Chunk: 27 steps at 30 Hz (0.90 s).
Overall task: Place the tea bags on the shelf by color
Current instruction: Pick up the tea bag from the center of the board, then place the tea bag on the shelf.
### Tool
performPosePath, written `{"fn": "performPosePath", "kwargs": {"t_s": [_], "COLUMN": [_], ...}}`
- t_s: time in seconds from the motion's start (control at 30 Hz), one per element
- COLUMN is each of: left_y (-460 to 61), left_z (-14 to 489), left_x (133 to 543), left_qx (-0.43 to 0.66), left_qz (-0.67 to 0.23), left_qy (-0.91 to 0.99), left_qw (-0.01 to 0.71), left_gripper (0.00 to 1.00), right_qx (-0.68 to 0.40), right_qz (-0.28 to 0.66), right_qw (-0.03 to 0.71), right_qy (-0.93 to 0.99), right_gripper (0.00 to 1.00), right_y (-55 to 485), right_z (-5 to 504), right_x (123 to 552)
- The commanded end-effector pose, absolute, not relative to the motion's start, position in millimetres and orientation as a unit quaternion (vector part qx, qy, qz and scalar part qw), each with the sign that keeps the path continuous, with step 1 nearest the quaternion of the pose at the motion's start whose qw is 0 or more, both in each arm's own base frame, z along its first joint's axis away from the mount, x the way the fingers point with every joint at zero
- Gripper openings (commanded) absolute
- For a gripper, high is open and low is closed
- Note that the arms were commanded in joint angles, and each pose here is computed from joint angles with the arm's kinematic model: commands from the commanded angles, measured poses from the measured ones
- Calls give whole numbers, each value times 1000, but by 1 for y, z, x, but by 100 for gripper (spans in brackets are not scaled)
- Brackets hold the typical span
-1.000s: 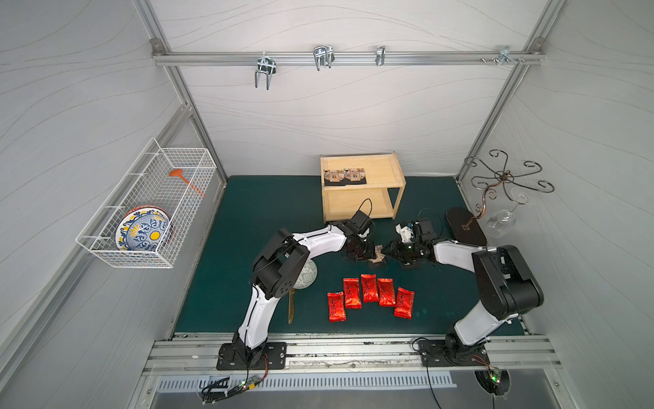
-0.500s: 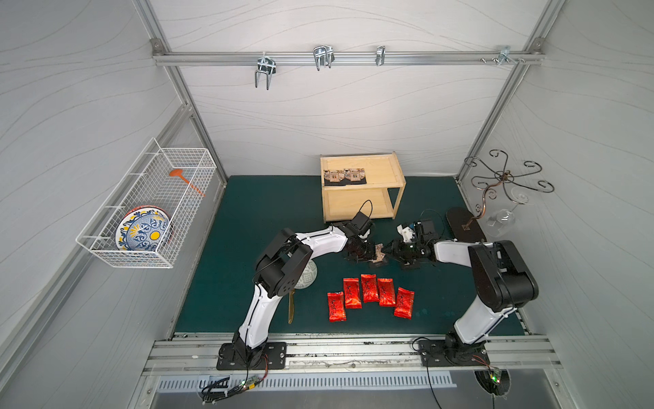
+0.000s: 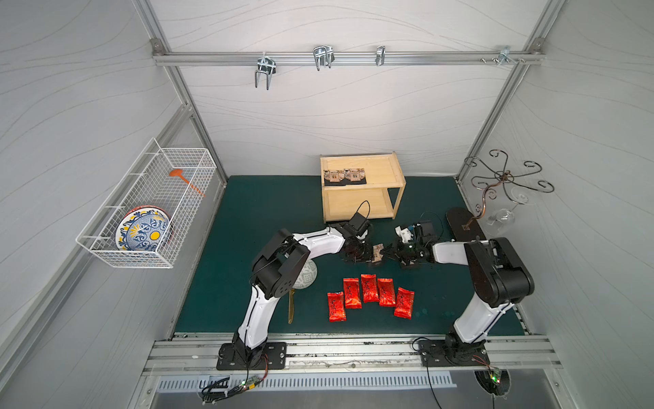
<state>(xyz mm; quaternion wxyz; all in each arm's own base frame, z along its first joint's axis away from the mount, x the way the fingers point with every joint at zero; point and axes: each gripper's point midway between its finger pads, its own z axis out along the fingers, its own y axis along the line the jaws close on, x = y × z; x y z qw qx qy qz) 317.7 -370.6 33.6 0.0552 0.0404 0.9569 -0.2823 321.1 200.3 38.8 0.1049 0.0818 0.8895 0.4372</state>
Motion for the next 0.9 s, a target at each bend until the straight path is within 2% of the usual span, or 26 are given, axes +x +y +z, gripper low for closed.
{"fn": "performPosePath", "kwargs": {"t_s": [0.0, 0.17, 0.37, 0.53, 0.87], "left_y": [-351, -310, -273, -272, -274], "left_z": [87, 141, 176, 186, 181], "left_x": [334, 338, 335, 335, 341], "left_qx": [27, 11, 3, 16, 27], "left_qz": [-302, -311, -308, -306, -300], "left_qy": [947, 938, 932, 929, 931], "left_qw": [103, 151, 193, 205, 206], "left_gripper": [36, 37, 38, 38, 40], "right_qx": [65, 40, -3, -25, -49], "right_qz": [455, 470, 471, 479, 490], "right_qw": [132, 181, 255, 297, 335], "right_qy": [878, 863, 844, 825, 804], "right_gripper": [0, 0, 0, 0, 0], "right_y": [201, 201, 202, 209, 227], "right_z": [71, 126, 209, 260, 301], "right_x": [321, 316, 331, 374, 470]}}
